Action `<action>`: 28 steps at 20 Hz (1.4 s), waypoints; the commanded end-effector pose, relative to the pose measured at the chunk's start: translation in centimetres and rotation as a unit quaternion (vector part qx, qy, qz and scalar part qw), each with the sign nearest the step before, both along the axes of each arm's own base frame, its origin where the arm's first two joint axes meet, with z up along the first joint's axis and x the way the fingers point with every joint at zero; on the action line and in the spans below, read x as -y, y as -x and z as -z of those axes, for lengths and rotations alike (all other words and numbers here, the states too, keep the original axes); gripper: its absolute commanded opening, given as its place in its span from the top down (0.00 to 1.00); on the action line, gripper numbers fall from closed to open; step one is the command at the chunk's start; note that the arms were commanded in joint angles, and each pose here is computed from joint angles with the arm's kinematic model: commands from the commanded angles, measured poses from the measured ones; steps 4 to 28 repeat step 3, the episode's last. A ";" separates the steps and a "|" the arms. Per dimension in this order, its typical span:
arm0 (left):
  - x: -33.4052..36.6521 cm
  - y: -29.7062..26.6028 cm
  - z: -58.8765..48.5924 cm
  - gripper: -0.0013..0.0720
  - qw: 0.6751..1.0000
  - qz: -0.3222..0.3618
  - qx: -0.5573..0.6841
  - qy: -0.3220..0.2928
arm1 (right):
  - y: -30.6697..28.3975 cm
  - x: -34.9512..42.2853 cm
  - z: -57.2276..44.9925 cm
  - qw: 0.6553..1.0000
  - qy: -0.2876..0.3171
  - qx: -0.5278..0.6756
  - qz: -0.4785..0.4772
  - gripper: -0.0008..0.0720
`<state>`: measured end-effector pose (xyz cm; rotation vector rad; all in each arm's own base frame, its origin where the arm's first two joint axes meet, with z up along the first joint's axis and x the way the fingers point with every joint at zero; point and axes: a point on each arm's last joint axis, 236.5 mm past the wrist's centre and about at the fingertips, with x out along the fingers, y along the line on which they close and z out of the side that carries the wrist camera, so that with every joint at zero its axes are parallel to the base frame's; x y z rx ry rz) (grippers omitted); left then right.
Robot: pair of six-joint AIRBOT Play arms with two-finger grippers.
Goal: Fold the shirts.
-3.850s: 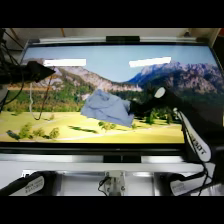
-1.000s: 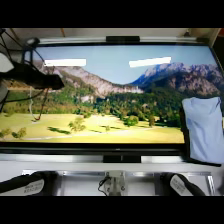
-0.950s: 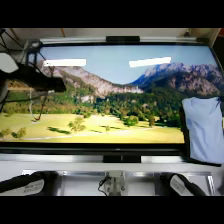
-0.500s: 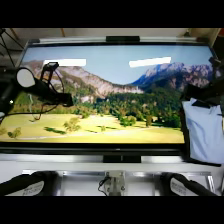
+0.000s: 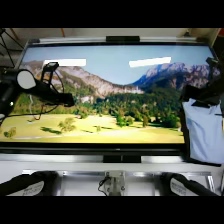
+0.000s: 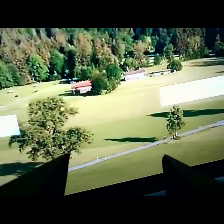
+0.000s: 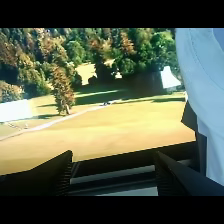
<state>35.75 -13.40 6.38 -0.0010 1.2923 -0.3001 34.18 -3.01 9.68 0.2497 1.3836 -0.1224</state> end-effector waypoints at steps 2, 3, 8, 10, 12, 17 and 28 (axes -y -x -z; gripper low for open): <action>0.0 0.0 0.0 0.06 1.000 -0.001 0.001 0.001 | 0.0 0.0 0.0 1.000 0.001 0.000 0.000 0.12; 0.0 0.0 0.0 0.06 1.000 -0.001 0.001 0.001 | 0.0 0.0 0.0 1.000 0.001 0.000 0.000 0.12; 0.0 0.0 0.0 0.06 1.000 -0.001 0.001 0.001 | 0.0 0.0 0.0 1.000 0.001 0.000 0.000 0.12; 0.0 0.0 0.0 0.06 1.000 -0.001 0.001 0.001 | 0.0 0.0 0.0 1.000 0.001 0.000 0.000 0.12; 0.0 0.0 0.0 0.06 1.000 -0.001 0.001 0.001 | 0.0 0.0 0.0 1.000 0.001 0.000 0.000 0.12; 0.0 0.0 0.0 0.06 1.000 -0.001 0.001 0.001 | 0.0 0.0 0.0 1.000 0.001 0.000 0.000 0.12; 0.0 0.0 0.0 0.06 1.000 -0.001 0.001 0.001 | 0.0 0.0 0.0 1.000 0.001 0.000 0.000 0.12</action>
